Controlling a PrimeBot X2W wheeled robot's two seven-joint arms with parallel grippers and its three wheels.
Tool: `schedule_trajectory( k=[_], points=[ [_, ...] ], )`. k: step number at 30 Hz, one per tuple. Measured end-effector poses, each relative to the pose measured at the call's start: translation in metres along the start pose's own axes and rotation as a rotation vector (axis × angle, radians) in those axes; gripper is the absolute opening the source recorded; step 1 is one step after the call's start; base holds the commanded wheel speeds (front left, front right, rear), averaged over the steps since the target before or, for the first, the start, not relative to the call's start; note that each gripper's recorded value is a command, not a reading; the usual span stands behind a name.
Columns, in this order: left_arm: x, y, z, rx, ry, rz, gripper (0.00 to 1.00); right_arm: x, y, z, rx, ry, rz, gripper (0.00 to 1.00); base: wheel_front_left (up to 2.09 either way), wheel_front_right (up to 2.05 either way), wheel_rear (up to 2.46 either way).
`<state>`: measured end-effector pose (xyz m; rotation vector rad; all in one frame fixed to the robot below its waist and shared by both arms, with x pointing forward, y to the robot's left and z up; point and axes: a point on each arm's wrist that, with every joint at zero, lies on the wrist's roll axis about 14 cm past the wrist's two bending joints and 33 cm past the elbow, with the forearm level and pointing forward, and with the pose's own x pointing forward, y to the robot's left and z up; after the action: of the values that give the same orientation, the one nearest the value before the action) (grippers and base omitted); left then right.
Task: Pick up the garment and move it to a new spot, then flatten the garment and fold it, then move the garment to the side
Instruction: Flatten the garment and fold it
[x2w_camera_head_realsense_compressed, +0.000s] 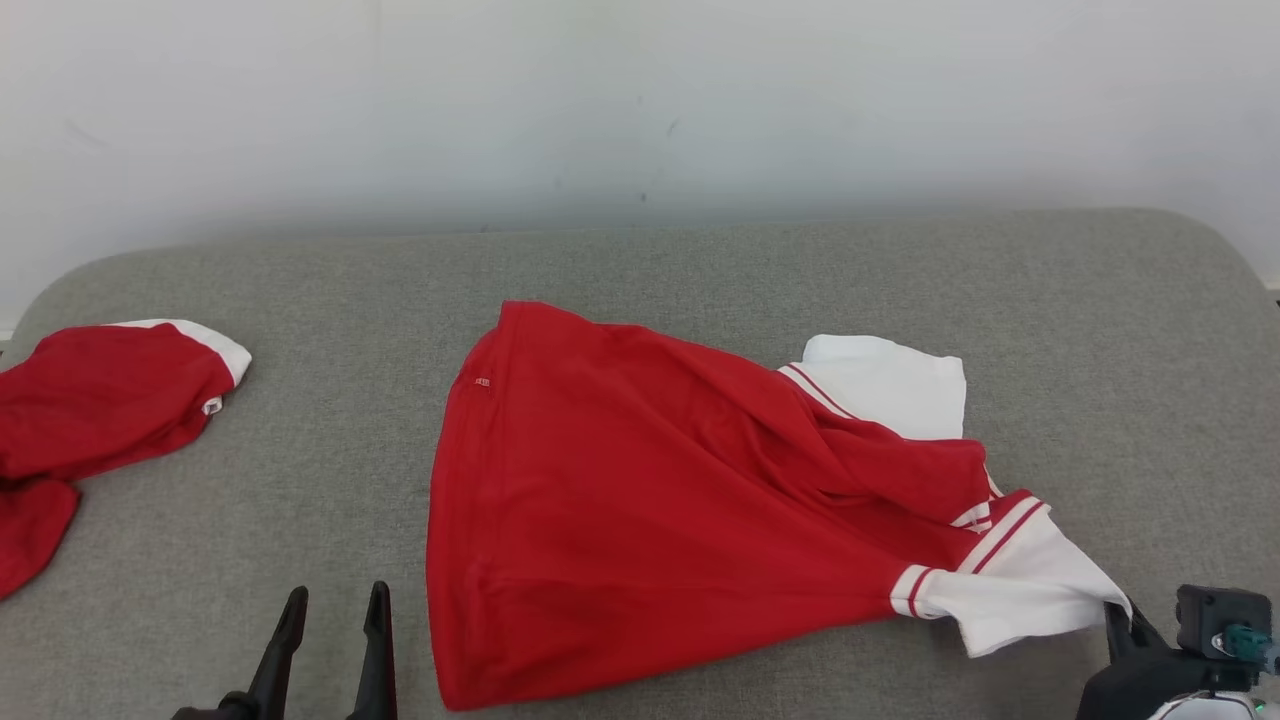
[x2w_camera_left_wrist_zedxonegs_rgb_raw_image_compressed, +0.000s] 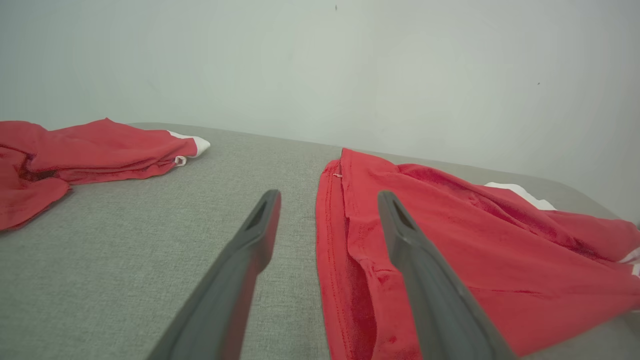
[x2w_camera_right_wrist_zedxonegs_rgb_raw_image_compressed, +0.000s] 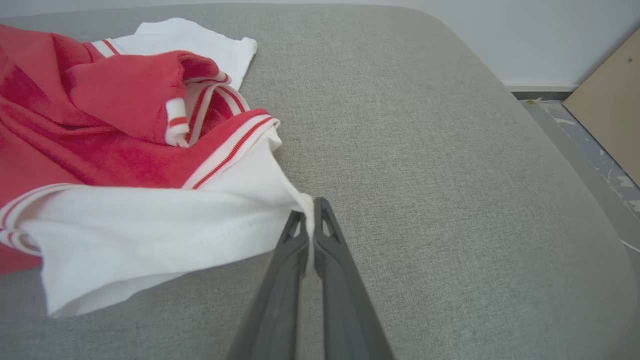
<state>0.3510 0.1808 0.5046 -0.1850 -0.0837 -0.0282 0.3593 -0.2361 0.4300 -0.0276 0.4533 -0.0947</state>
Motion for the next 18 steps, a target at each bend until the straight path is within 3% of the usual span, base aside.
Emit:
schedule_trajectory(
  k=[1,2,3,8,18],
  points=[
    [0.001,-0.001,-0.001,0.0,0.003,-0.003,1.0,-0.001,-0.006,-0.002,0.001,0.01,-0.018,0.0,0.0,0.0,0.0],
    [0.002,-0.002,-0.002,-0.001,0.005,-0.006,1.0,-0.002,-0.012,-0.006,0.006,0.026,-0.033,0.19,0.0,0.0,0.0],
    [0.002,-0.003,-0.003,-0.002,0.008,-0.009,1.0,-0.003,-0.015,-0.01,0.011,0.041,-0.044,1.0,0.0,0.0,0.0],
    [0.003,-0.005,-0.003,-0.003,0.009,-0.016,1.0,-0.006,-0.024,-0.011,0.027,0.027,-0.067,1.0,0.0,0.0,0.0],
    [-0.007,-0.003,0.007,0.001,-0.021,-0.009,1.0,-0.028,0.013,0.05,0.022,-0.323,0.049,1.0,0.0,0.0,0.0]
  ],
)
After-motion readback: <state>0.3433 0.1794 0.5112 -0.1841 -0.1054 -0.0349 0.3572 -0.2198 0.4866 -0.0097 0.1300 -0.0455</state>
